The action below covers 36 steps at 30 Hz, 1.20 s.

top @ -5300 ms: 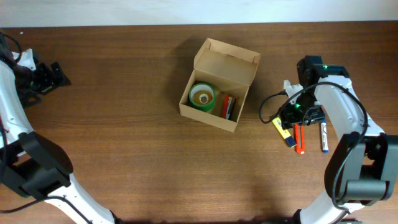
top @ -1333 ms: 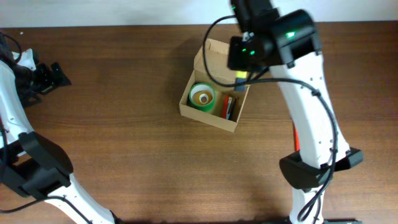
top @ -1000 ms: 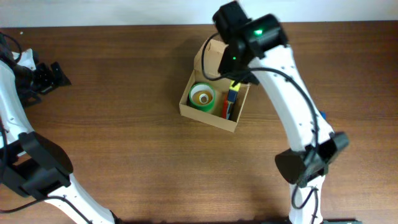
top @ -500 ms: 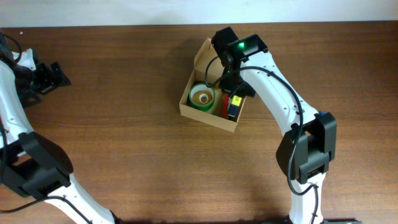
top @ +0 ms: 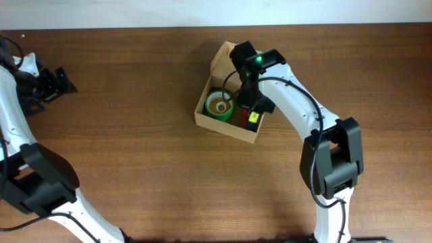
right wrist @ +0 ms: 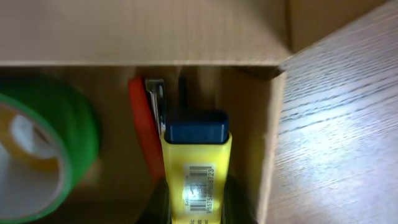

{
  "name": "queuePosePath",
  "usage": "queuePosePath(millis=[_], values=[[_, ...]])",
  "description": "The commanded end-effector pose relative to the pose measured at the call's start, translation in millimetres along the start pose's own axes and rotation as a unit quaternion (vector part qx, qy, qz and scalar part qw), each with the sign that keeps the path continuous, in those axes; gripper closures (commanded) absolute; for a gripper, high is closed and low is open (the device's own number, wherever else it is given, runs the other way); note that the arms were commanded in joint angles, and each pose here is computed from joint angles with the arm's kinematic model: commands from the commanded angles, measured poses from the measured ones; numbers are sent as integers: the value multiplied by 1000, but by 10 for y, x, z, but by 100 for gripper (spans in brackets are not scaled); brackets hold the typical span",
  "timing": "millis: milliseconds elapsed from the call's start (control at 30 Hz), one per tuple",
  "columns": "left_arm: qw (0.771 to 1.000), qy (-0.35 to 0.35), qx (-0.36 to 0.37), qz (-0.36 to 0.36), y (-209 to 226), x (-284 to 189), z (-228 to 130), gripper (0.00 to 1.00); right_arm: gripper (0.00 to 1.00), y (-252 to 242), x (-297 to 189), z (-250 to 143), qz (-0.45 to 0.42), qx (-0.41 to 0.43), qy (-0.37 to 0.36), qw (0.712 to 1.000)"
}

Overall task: Pack container
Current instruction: 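Lower the yellow highlighter into the box beside the cutter, then open the right gripper and withdraw it toward the remaining tools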

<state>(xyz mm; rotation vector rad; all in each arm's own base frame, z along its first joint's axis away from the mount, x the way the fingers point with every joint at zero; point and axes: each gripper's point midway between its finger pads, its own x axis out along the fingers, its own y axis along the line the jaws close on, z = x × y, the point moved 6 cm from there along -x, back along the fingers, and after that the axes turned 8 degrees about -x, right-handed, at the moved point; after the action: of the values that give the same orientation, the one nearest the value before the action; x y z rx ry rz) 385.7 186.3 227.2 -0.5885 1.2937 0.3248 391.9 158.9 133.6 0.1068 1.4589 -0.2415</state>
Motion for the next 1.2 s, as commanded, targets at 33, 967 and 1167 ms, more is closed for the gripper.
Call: queuePosePath(millis=[33,967,1167], values=[[1000,0,9,-5,-3,-15,-10,0,96,5,102,-48,5,-1,10,1000],[1000,0,9,-5,-4,-15,-10,0,62,45,295,-26,6,5,8,1000],[1000,0,9,-5,-3,-15,-10,0,67,114,233,80,23,-43,-19,999]])
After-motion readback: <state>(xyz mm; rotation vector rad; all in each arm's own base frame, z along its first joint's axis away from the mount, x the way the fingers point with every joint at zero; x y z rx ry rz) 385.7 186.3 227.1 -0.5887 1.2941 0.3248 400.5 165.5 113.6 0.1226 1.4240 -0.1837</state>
